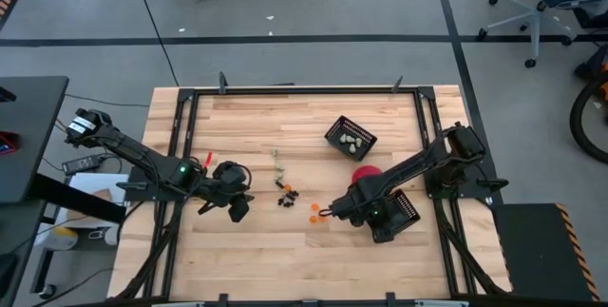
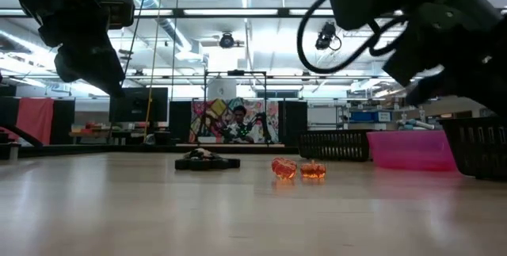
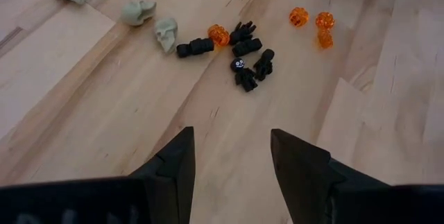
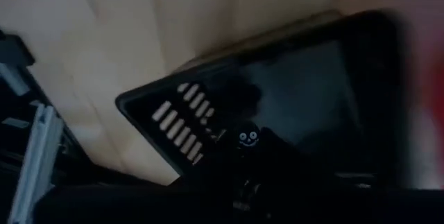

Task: Sort Halloween decoration
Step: Put the black skeleton toy into the bottom black basket, then put the orange pumpkin toy into the red bowl

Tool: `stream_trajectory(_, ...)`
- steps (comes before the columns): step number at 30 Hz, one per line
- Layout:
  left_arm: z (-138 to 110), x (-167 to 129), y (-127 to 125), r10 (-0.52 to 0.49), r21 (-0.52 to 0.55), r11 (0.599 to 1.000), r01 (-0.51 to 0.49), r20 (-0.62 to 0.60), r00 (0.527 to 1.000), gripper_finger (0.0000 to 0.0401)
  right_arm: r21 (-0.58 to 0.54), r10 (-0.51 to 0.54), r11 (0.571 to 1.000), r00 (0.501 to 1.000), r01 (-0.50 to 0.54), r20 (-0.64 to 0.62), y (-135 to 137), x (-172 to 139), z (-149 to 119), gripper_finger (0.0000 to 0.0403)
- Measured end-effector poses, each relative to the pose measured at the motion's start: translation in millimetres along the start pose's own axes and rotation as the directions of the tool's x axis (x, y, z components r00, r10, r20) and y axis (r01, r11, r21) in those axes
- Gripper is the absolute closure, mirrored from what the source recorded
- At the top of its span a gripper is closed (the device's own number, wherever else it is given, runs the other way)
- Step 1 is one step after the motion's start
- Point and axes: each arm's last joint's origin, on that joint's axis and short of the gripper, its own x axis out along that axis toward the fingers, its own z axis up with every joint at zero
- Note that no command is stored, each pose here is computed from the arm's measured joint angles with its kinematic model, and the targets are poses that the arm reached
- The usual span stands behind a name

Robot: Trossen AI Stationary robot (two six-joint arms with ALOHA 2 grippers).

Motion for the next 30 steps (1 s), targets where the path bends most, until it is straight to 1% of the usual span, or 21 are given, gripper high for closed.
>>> stream_trajectory(2, 0, 0, 0, 0.0, -0.001, 1.0, 0.0, 0.0, 1.0, 0.0239, 0.01, 0.021, 1.0, 1.0, -0.021, -0.001, 0, 6, 0, 0.0323)
stream_trajectory(7, 0, 0, 0, 0.0, -0.004, 1.0, 0.0, 0.0, 1.0, 0.0239, 0.014, 0.03, 0.999, 0.999, -0.03, -0.011, 1, 8, -2, 0.0289)
stream_trajectory(11, 0, 0, 0, 0.0, -0.003, 1.0, 0.0, 0.0, 1.0, 0.0239, 0.014, 0.037, 0.999, 0.999, -0.037, 0.004, 3, 3, -6, 0.0272)
stream_trajectory(14, 0, 0, 0, 0.0, -0.003, 1.0, 0.0, 0.0, 1.0, 0.0239, 0.023, 0.042, 0.999, 0.999, -0.042, 0.023, 5, -4, -12, 0.0268)
stream_trajectory(18, 0, 0, 0, 0.0, -0.003, 1.0, 0.0, 0.0, 1.0, 0.0239, 0.094, 0.065, 0.993, 0.995, -0.072, 0.08, 4, -22, -23, 0.0267)
stream_trajectory(21, 0, 0, 0, -0.001, -0.005, 1.0, 0.001, 0.001, 1.0, 0.0239, 0.156, 0.084, 0.981, 0.981, -0.111, 0.175, 2, -36, -26, 0.0269)
stream_trajectory(23, 1, 0, 0, -0.006, -0.009, 1.0, 0.006, 0.007, 1.0, 0.0239, 0.173, 0.059, 0.979, 0.963, -0.108, 0.264, 1, -43, -24, 0.0269)
stream_trajectory(24, 1, 0, -1, -0.009, -0.011, 1.0, 0.01, 0.01, 1.0, 0.0239, 0.16, 0.046, 0.982, 0.947, -0.101, 0.317, 2, -47, -22, 0.0269)
stream_trajectory(27, 2, 0, -2, -0.021, -0.016, 1.0, 0.021, 0.018, 1.0, 0.0239, 0.124, 0.002, 0.99, 0.883, -0.068, 0.47, 4, -55, -14, 0.0269)
stream_trajectory(30, 3, 0, -3, -0.028, -0.02, 0.999, 0.029, 0.024, 0.999, 0.0239, 0.101, -0.018, 0.994, 0.816, -0.05, 0.578, 7, -59, -2, 0.0269)
